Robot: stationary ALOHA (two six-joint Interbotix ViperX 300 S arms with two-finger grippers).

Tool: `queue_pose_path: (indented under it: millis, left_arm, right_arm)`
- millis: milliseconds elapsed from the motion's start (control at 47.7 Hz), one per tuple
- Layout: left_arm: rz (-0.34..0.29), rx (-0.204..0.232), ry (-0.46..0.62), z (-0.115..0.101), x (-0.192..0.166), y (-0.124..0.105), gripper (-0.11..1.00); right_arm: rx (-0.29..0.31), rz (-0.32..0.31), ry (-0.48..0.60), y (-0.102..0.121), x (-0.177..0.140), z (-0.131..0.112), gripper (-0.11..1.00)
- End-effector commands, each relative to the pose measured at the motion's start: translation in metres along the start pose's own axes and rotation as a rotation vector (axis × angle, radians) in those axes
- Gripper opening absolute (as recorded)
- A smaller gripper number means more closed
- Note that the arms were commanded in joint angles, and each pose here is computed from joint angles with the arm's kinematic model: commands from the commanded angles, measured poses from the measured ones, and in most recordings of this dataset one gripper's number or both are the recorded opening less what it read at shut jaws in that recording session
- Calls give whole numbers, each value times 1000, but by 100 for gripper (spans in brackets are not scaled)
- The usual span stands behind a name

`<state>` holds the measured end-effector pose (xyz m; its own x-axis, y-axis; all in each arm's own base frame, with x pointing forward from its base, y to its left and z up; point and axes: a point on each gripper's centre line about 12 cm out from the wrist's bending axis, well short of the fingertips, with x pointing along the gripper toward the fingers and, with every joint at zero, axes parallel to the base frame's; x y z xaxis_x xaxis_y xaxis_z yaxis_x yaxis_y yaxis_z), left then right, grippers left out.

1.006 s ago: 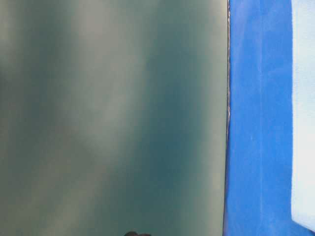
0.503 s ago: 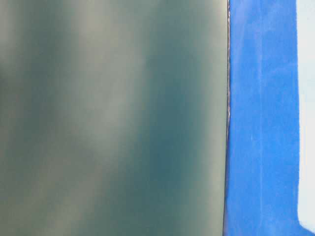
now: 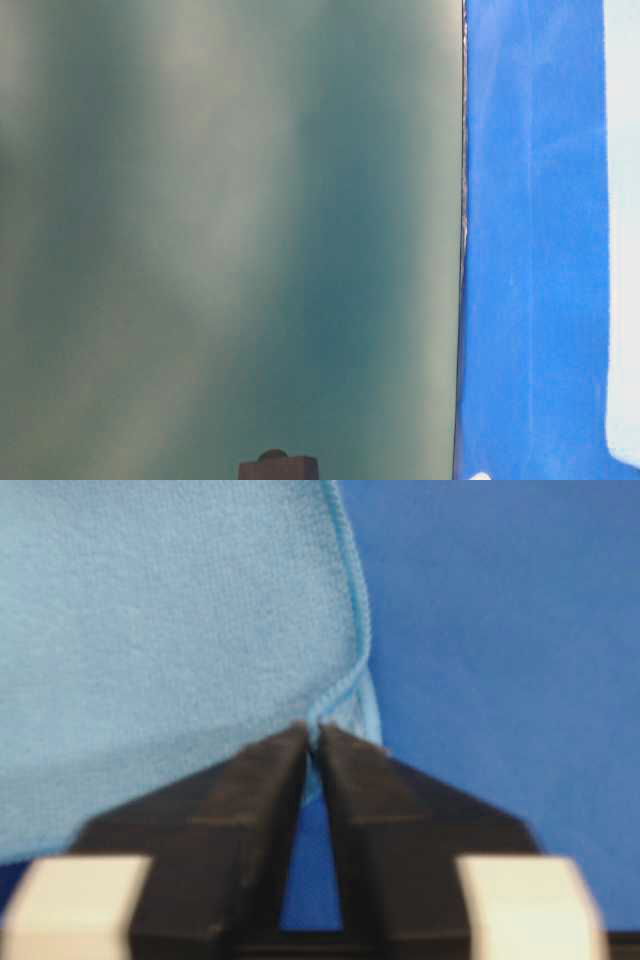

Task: Fold the light blue towel.
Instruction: 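Open both grippers and release the folded edge, then grasp the left and right ends of the folded strip with both grippers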

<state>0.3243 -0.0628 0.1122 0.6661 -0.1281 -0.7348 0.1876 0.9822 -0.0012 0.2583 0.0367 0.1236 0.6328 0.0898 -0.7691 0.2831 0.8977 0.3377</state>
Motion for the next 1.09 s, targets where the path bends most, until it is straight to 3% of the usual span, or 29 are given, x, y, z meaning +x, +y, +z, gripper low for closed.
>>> queue_pose_path:
  millis: [0, 63, 189, 231, 314, 419, 545, 629, 859, 1069]
  left_arm:
    - [0, -18, -60, 18, -10, 0, 23]
    - [0, -23, -74, 21, -15, 0, 43]
    - [7, -16, -103, 29, -28, 4, 78]
    - [16, -25, -114, 32, -31, 8, 82]
    - [39, -47, -132, 35, -37, 19, 77]
    - [82, -86, -129, 32, -38, 38, 72]
    - [128, -131, -119, 26, -38, 59, 72]
    - [152, -155, -109, 23, -37, 69, 72]
    - [166, -176, -56, 6, -17, 78, 71]
    - [187, -208, -2, -14, 0, 90, 69]
  right_arm:
    - [-3, 21, -28, 7, -2, 8, 54]
    - [-8, 23, -34, 7, -4, 9, 64]
    - [-37, 34, -63, 10, -11, 17, 55]
    - [-45, 35, -77, 9, -14, 20, 55]
    - [-54, 22, -103, 4, -19, 27, 56]
    - [-33, -41, -110, -17, -22, 32, 56]
    - [20, -126, -104, -44, -23, 38, 56]
    - [16, -157, -103, -54, -21, 42, 56]
    - [9, -193, -65, -65, -9, 41, 56]
    - [41, -226, -23, -80, 9, 37, 56]
